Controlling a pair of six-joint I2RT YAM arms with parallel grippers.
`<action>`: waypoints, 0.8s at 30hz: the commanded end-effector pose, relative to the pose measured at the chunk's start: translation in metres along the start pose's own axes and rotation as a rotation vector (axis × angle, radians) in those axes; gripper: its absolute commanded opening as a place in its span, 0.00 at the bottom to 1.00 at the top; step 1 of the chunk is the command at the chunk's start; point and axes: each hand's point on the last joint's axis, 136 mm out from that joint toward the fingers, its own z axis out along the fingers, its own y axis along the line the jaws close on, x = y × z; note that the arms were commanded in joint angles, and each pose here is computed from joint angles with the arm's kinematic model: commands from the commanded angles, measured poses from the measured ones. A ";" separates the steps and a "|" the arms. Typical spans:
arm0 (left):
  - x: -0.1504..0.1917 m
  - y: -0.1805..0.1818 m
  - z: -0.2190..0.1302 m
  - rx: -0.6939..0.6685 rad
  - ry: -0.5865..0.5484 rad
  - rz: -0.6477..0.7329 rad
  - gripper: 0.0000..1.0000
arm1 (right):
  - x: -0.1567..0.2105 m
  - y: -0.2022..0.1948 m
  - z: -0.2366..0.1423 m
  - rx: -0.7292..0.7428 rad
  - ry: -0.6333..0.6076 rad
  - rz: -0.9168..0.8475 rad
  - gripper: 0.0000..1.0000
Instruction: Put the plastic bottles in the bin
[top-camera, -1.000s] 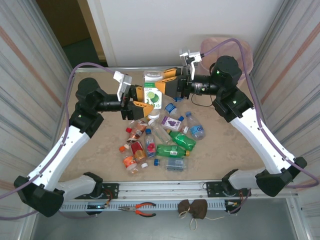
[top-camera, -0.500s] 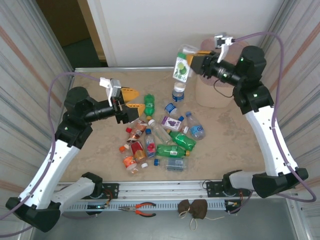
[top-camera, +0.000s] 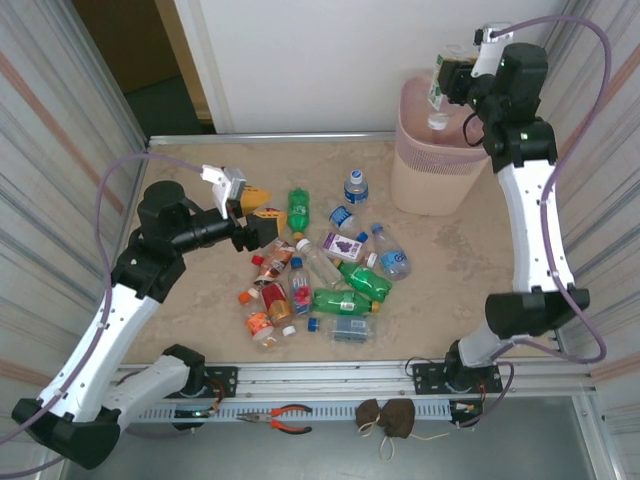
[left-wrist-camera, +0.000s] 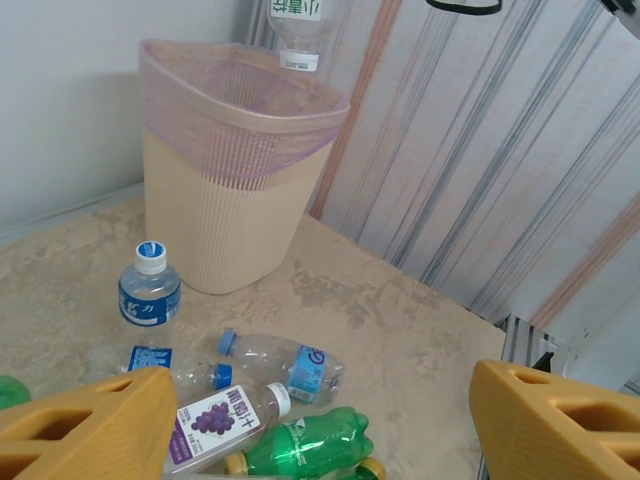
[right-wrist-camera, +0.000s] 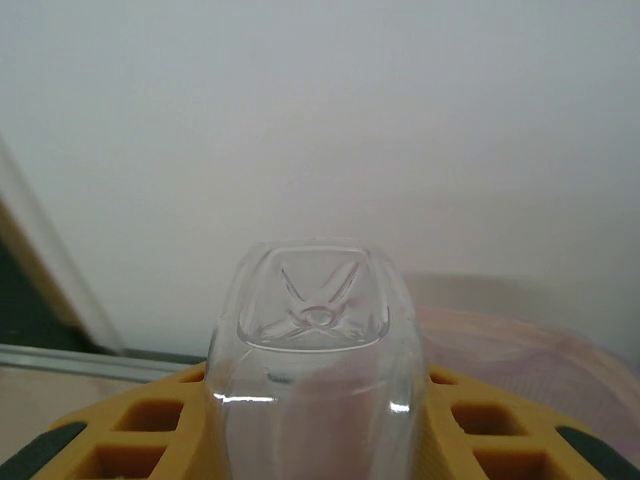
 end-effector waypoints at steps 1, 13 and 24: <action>0.001 0.004 -0.002 -0.020 -0.010 0.019 0.77 | 0.013 -0.041 0.017 0.166 0.070 -0.095 0.31; 0.005 0.010 0.002 -0.023 -0.011 0.002 0.77 | 0.116 -0.103 0.085 0.270 0.424 -0.058 0.30; 0.009 0.013 0.000 -0.036 0.001 -0.001 0.77 | 0.224 -0.111 0.117 0.236 0.700 0.027 0.29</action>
